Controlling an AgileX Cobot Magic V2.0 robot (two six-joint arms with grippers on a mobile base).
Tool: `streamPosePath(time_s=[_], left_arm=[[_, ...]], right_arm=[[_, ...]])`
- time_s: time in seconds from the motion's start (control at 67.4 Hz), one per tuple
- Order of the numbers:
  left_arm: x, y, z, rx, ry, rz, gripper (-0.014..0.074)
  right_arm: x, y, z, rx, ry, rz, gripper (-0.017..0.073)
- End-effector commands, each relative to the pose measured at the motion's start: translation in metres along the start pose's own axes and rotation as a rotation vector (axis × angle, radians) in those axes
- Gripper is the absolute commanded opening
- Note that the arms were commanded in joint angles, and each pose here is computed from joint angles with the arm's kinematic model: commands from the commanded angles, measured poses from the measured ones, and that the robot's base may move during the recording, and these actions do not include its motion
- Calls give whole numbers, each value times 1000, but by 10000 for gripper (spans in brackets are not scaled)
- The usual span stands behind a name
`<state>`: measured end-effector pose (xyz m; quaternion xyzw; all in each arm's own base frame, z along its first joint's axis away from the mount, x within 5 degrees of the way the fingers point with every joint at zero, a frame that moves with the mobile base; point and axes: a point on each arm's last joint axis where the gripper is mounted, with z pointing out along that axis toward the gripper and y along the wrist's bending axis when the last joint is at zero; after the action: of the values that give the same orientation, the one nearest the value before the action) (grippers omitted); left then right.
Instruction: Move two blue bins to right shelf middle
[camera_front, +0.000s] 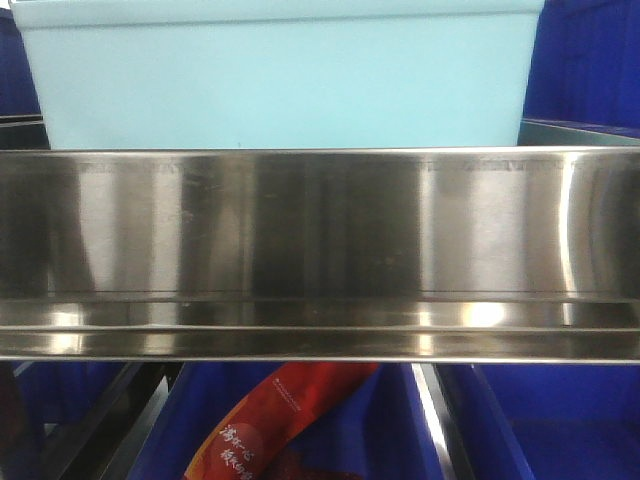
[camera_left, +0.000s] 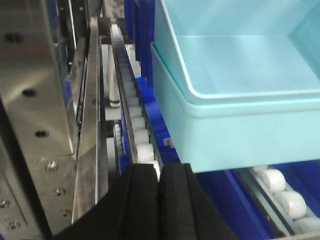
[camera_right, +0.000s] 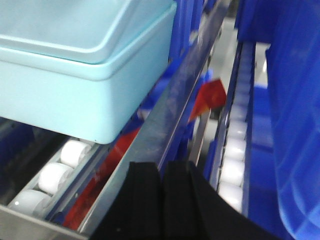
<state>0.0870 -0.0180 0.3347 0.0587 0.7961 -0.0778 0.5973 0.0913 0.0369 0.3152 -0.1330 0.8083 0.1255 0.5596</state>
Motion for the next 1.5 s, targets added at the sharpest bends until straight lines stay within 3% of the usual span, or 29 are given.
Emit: streamPosePath(time_s=[0.0, 0.222, 0.326, 1.097, 1.142, 1.32, 1.483], left_arm=[[7, 0, -11, 11, -87, -10, -111], [11, 1, -36, 25, -248, -11, -111], [11, 1, -39, 26, -261, -12, -111], [13, 1, -37, 26, -257, -11, -111], [15, 1, -37, 38, -253, -32, -111], [31, 4, -36, -26, -312, -68, -111], [75, 11, -26, -122, -384, -72, -111]], right_arm=[[7, -1, -14, 6, -110, -13, -160], [17, -2, -50, -1, -296, -16, -160], [18, -2, -59, -4, -345, -16, -160], [18, -2, -60, -4, -350, -16, -162], [18, -2, -60, -4, -350, -16, -162], [18, -2, -60, -4, -350, -16, -162], [18, -2, -60, -4, -350, -16, -162]])
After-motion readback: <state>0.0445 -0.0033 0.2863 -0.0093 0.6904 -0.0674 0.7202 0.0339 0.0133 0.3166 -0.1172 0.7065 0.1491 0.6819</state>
